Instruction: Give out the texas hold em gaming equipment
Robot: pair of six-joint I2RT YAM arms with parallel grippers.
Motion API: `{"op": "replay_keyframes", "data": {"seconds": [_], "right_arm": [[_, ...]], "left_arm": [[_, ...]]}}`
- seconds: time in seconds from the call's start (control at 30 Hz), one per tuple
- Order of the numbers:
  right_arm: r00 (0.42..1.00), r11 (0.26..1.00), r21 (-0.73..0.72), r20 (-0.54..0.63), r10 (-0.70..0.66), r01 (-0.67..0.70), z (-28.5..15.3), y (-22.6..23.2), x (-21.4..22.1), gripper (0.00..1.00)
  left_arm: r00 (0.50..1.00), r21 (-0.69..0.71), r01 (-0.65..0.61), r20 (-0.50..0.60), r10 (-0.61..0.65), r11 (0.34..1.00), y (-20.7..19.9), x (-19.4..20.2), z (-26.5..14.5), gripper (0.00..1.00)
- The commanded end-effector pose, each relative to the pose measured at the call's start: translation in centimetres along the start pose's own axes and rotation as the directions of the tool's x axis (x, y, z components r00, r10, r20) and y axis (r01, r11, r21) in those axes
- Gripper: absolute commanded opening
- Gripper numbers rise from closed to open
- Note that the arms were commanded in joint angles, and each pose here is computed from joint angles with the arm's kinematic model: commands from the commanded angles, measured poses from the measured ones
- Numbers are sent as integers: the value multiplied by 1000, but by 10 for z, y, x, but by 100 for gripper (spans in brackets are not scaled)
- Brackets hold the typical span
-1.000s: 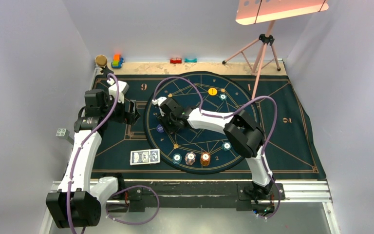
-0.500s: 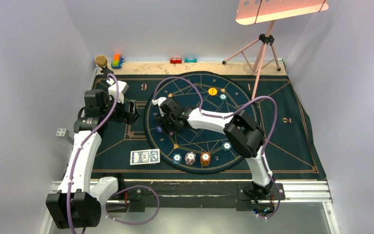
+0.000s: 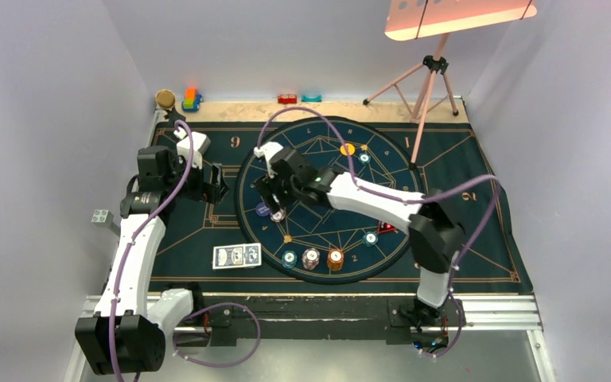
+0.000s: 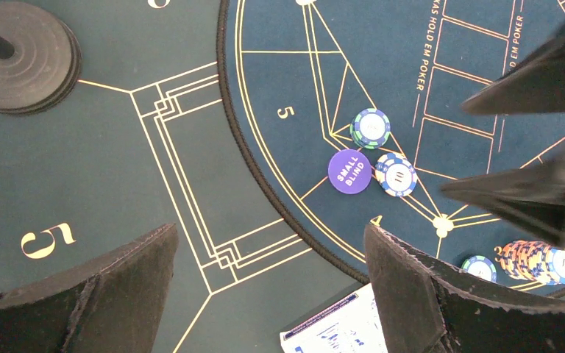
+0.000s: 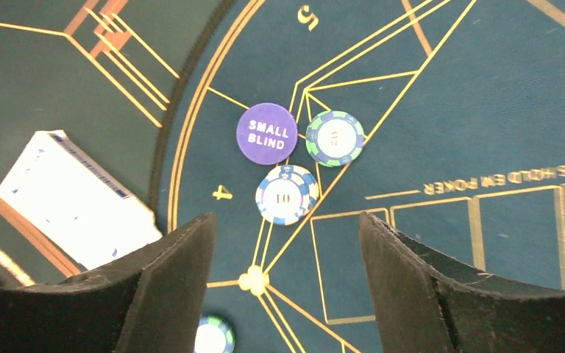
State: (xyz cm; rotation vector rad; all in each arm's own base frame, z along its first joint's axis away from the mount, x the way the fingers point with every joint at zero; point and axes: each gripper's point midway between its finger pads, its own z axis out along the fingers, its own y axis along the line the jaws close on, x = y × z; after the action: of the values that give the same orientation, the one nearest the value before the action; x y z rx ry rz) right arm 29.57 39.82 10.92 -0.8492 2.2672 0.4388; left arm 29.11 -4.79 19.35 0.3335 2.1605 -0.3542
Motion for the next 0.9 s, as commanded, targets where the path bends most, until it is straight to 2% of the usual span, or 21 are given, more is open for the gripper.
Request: {"op": "replay_keyframes", "data": {"seconds": [0.0,0.17,0.3,0.5,0.87], "right_arm": [[997,999,-13,68,-41,42,-58,-2,-16,77],[996,993,-82,-18,-90,89,-77,0,33,88],[991,980,-169,-70,-115,102,-89,15,68,92],[972,965,-220,-154,-179,143,-94,43,108,95],[962,977,-164,-213,-173,139,-80,34,141,95]], "left_arm": [[999,6,-21,31,21,1000,-1,-5,-3,100],[999,9,-23,32,23,1000,-1,-5,-4,100],[999,9,-22,30,22,1000,-1,-4,-3,100],[999,9,-19,25,19,1000,0,-4,-2,100],[999,10,-21,27,21,1000,-1,-4,-2,100]]}}
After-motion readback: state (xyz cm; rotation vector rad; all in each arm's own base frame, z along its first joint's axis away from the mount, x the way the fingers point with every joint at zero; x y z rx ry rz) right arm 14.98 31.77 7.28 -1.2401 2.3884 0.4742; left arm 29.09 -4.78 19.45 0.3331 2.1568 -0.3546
